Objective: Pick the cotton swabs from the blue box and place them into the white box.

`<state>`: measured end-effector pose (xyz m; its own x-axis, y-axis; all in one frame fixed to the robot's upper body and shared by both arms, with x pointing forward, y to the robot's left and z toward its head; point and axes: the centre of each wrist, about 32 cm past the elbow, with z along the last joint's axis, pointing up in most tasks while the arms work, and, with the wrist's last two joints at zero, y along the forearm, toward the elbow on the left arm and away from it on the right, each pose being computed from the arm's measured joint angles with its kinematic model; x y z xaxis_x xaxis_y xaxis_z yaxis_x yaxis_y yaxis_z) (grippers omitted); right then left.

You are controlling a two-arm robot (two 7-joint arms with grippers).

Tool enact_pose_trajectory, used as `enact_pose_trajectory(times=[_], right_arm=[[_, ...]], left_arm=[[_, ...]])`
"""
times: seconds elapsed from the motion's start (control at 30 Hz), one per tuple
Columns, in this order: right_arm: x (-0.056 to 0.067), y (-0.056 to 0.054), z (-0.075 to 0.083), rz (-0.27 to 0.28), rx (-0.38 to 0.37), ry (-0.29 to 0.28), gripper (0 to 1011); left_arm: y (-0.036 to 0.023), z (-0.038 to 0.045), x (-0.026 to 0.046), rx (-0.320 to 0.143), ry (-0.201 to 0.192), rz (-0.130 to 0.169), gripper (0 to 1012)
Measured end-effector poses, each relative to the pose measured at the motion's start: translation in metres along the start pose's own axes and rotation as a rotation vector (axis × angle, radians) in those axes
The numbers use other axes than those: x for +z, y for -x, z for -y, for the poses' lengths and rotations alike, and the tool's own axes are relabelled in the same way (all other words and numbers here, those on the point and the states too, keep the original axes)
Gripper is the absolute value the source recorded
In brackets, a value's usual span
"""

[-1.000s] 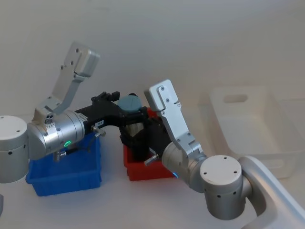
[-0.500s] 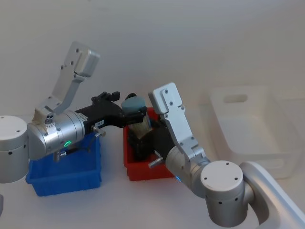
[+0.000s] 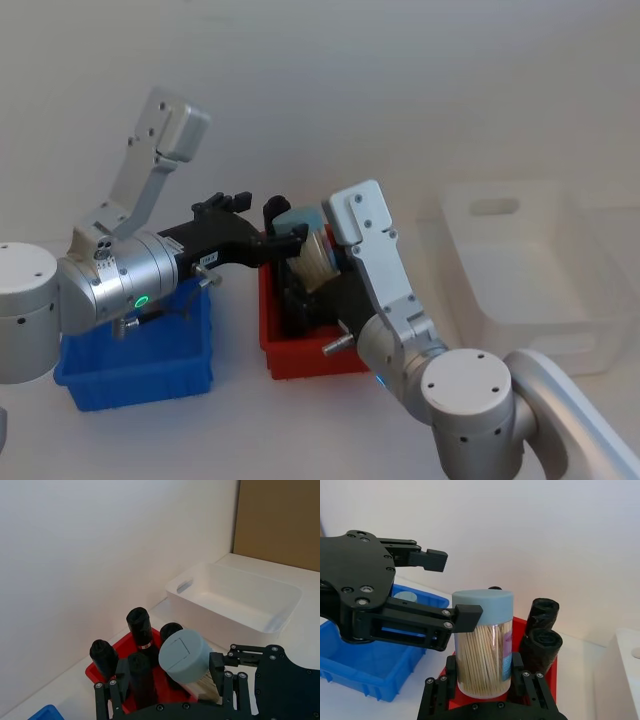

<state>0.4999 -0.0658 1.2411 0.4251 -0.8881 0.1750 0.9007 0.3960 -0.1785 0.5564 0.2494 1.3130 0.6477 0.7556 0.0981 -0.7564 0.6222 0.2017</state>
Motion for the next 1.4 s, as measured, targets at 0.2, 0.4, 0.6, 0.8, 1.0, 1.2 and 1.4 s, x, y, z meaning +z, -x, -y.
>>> enact_pose_trajectory(times=[0.2, 0.4, 0.6, 0.8, 1.0, 1.2, 1.4], right_arm=[[-0.003, 0.0, 0.004, 0.007, -0.03, -0.001, 636], [-0.006, -0.002, 0.01, 0.014, -0.06, -0.012, 636], [-0.011, -0.005, 0.017, 0.021, -0.093, -0.023, 636], [-0.015, -0.009, 0.025, 0.029, -0.125, -0.039, 636], [-0.02, -0.015, 0.034, 0.042, -0.165, -0.062, 636], [-0.025, -0.026, 0.043, 0.053, -0.212, -0.09, 636], [-0.03, -0.042, 0.051, 0.049, -0.256, -0.117, 636]], left_arm=[[0.0, 0.0, 0.0, 0.0, 0.0, 0.0, 1004], [0.0, 0.0, 0.0, 0.0, 0.0, 0.0, 1004], [0.0, 0.0, 0.0, 0.0, 0.0, 0.0, 1004], [0.0, 0.0, 0.0, 0.0, 0.0, 0.0, 1004], [0.0, 0.0, 0.0, 0.0, 0.0, 0.0, 1004], [0.0, 0.0, 0.0, 0.0, 0.0, 0.0, 1004], [0.0, 0.0, 0.0, 0.0, 0.0, 0.0, 1004]])
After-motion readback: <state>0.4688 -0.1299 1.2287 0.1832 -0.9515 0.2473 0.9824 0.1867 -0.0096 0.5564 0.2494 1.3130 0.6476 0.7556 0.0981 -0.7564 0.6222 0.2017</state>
